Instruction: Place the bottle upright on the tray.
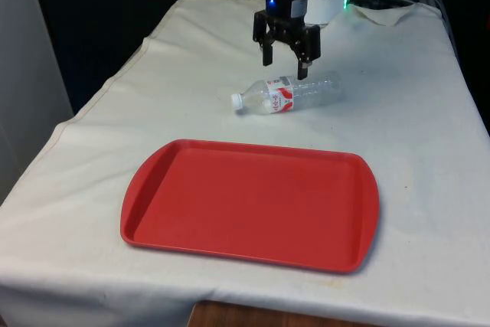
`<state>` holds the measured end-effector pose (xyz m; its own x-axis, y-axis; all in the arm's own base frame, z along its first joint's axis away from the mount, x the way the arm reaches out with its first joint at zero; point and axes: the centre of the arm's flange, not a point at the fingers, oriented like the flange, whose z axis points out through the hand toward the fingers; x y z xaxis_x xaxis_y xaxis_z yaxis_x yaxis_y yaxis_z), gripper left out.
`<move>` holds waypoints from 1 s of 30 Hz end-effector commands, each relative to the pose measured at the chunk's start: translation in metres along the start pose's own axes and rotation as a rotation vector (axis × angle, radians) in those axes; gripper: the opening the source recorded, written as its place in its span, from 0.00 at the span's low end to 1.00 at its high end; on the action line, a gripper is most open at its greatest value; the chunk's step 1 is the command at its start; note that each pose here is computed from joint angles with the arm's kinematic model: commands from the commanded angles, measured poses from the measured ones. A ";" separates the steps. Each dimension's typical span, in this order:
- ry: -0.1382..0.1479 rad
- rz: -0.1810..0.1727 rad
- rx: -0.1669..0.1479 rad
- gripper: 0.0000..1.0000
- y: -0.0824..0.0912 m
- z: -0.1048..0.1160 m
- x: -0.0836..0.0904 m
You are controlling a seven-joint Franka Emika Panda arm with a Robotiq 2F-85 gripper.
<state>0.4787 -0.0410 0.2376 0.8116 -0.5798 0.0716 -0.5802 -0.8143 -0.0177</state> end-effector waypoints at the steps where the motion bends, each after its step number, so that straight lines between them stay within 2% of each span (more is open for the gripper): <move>1: 0.009 0.013 0.008 1.00 0.000 0.002 0.000; 7: 0.004 0.045 0.007 1.00 0.000 0.008 0.002; 9: 0.003 0.042 -0.003 1.00 0.002 0.008 0.003; 10: 0.001 0.053 0.007 1.00 0.001 0.009 0.004; 17: -0.009 0.078 0.016 1.00 0.006 0.009 0.011; 18: 0.000 0.076 0.003 1.00 0.007 0.010 0.011; 19: -0.011 0.080 0.018 1.00 0.006 0.009 0.012; 24: -0.024 0.095 0.032 1.00 0.011 0.007 0.018; 25: -0.012 0.092 0.016 1.00 0.012 0.008 0.017; 26: -0.027 0.096 0.035 1.00 0.012 0.007 0.019; 30: -0.045 0.104 0.046 1.00 0.017 0.008 0.025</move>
<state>0.4888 -0.0704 0.2303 0.7494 -0.6611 0.0355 -0.6591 -0.7501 -0.0551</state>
